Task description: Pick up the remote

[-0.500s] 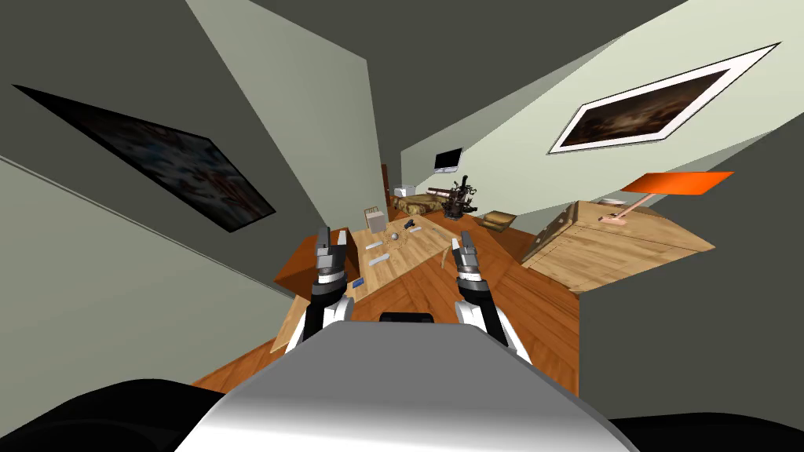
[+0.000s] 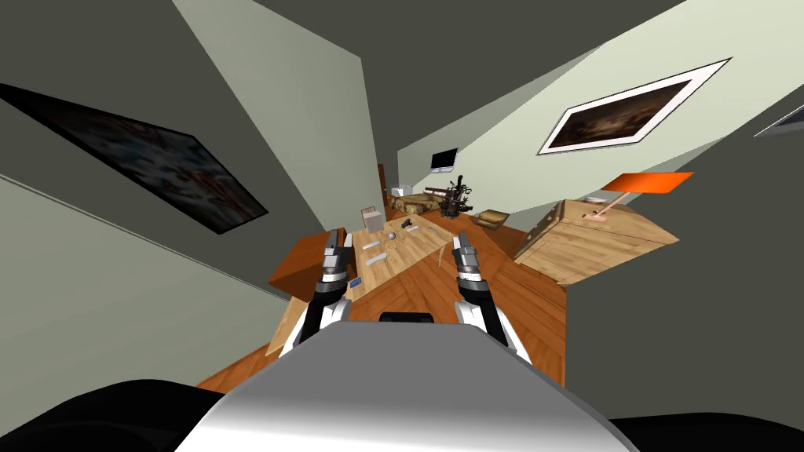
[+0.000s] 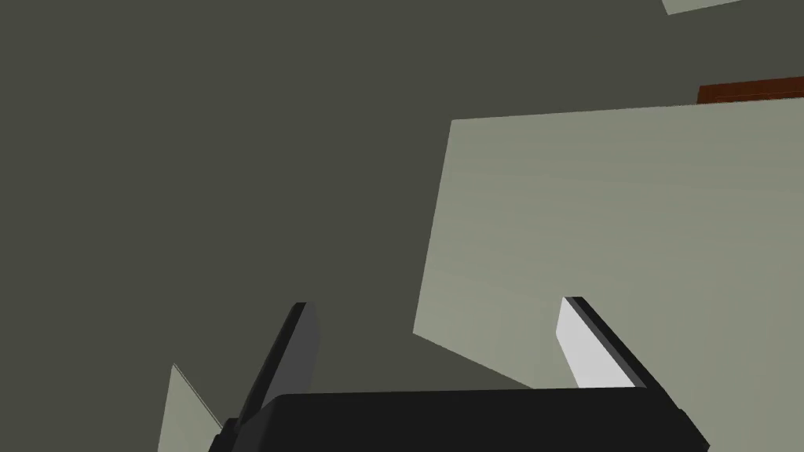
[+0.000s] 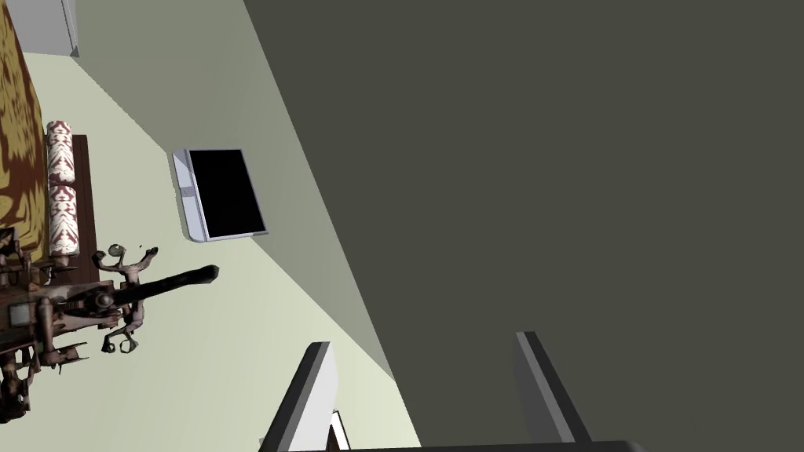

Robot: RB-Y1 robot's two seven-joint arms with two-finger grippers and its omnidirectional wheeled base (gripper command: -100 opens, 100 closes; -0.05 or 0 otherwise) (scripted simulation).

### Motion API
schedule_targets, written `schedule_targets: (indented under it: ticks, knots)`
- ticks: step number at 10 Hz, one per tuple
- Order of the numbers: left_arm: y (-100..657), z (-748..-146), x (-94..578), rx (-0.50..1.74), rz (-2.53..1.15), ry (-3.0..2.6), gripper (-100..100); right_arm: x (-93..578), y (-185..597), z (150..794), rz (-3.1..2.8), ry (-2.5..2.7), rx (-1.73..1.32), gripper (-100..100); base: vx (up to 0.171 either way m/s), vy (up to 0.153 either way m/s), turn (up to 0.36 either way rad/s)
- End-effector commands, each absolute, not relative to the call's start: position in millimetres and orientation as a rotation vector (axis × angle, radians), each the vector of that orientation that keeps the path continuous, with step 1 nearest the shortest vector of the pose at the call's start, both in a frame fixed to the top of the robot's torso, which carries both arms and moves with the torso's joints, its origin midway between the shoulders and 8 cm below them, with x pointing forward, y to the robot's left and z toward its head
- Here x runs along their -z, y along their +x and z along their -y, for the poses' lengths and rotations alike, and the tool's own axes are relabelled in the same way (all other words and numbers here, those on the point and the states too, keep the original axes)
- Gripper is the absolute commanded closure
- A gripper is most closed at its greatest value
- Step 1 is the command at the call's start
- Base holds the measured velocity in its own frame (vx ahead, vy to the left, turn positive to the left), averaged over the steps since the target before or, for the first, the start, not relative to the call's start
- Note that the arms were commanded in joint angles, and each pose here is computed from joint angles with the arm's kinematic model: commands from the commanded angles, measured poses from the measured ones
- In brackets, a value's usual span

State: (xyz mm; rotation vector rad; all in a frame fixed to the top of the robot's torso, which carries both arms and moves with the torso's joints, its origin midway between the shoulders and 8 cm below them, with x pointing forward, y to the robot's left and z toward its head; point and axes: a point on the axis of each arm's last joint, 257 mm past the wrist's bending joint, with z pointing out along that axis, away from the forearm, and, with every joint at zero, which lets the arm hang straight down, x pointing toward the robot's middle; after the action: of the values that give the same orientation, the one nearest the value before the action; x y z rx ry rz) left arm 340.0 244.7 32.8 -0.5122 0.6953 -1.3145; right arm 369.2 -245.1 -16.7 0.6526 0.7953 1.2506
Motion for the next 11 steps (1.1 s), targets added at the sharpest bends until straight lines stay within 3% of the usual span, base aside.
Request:
schedule_targets:
  ticks: [1, 11]
  knots:
    - [350.0, -245.5, -17.4, 1.368, -0.741, -0.560, -100, 16.7, 369.2, 245.1, -0.795, 0.653, -1.251, 0, -0.031, -0.026, -0.106]
    - [399.1, -262.0, 83.1, 1.538, -0.972, -0.889, -100, 16.7, 369.2, 245.1, -0.795, 0.653, -1.250, 0, -0.015, -0.018, -0.089]
